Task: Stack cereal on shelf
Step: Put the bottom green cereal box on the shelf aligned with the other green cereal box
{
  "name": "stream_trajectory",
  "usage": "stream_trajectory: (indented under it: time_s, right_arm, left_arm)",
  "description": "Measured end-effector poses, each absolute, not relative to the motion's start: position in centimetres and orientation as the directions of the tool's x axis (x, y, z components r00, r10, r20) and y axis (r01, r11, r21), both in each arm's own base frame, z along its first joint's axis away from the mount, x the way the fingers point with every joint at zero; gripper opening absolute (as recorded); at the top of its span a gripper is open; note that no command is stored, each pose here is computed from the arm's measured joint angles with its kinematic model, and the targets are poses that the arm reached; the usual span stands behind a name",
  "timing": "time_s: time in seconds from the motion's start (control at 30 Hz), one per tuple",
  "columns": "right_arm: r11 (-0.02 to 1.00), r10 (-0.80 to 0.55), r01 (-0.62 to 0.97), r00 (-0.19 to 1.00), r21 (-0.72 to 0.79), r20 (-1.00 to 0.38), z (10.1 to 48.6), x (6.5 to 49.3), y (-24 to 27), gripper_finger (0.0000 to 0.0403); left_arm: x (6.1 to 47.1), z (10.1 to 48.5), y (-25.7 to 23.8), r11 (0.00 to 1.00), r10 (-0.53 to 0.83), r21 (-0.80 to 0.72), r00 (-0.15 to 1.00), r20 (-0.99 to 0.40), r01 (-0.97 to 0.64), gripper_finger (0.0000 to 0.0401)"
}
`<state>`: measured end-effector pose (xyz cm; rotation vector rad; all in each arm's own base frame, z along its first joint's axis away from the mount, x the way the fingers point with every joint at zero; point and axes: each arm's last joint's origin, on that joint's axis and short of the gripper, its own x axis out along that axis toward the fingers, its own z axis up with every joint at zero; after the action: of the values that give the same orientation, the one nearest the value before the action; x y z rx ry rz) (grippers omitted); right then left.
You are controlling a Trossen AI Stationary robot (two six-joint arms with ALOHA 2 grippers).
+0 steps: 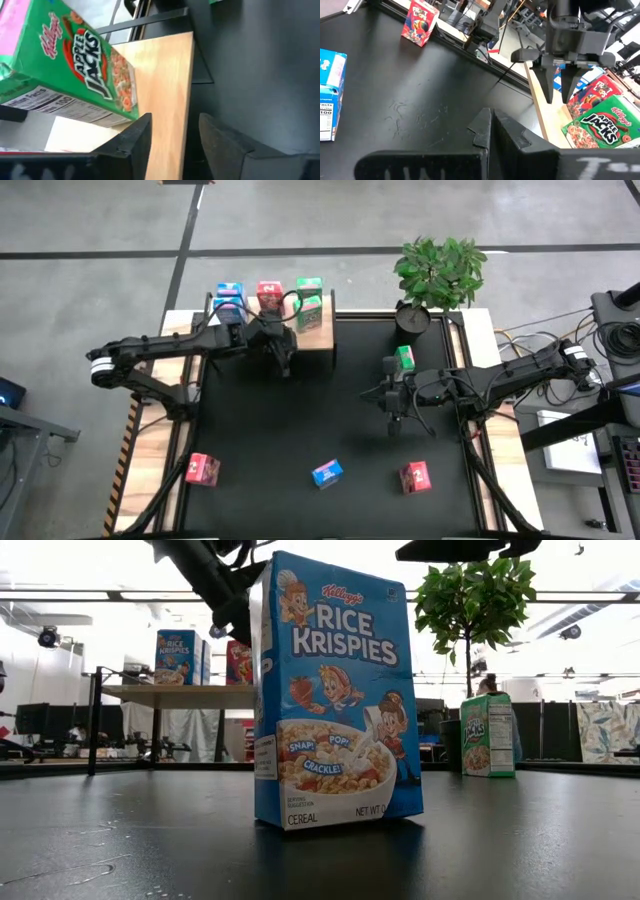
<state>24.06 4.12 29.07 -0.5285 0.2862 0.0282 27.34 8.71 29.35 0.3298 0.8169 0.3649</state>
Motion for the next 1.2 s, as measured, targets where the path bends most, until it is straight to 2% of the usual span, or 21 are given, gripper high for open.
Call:
stream_trajectory:
  time_s: [0.27, 0.43, 0.8, 1.2]
  right_arm:
    - [0.862, -0.050, -0.099, 0.960, -0.498, -0.277, 29.1, 24.1, 4.0, 0.0009]
    - [0.864, -0.059, -0.090, 0.959, -0.496, -0.277, 29.1, 24.1, 3.8, 0.0009]
    - [0.864, -0.062, -0.088, 0.959, -0.496, -0.278, 29.1, 24.1, 3.8, 0.0009]
    - [0.864, -0.062, -0.088, 0.959, -0.496, -0.278, 29.1, 24.1, 3.8, 0.0009]
  left_arm:
    - [26.9, 29.3, 10.2, 0.863, 0.472, 0.475, 0.615, -0.631, -0.175, 0.0064]
    - [27.0, 29.1, 11.8, 0.846, 0.511, 0.480, 0.609, -0.607, -0.232, 0.0031]
    - [26.8, 29.5, 14.0, 0.811, 0.573, 0.484, 0.610, -0.547, -0.328, 0.0003]
    - [26.9, 30.4, 14.8, 0.781, 0.614, 0.471, 0.637, -0.465, -0.410, 0.0000]
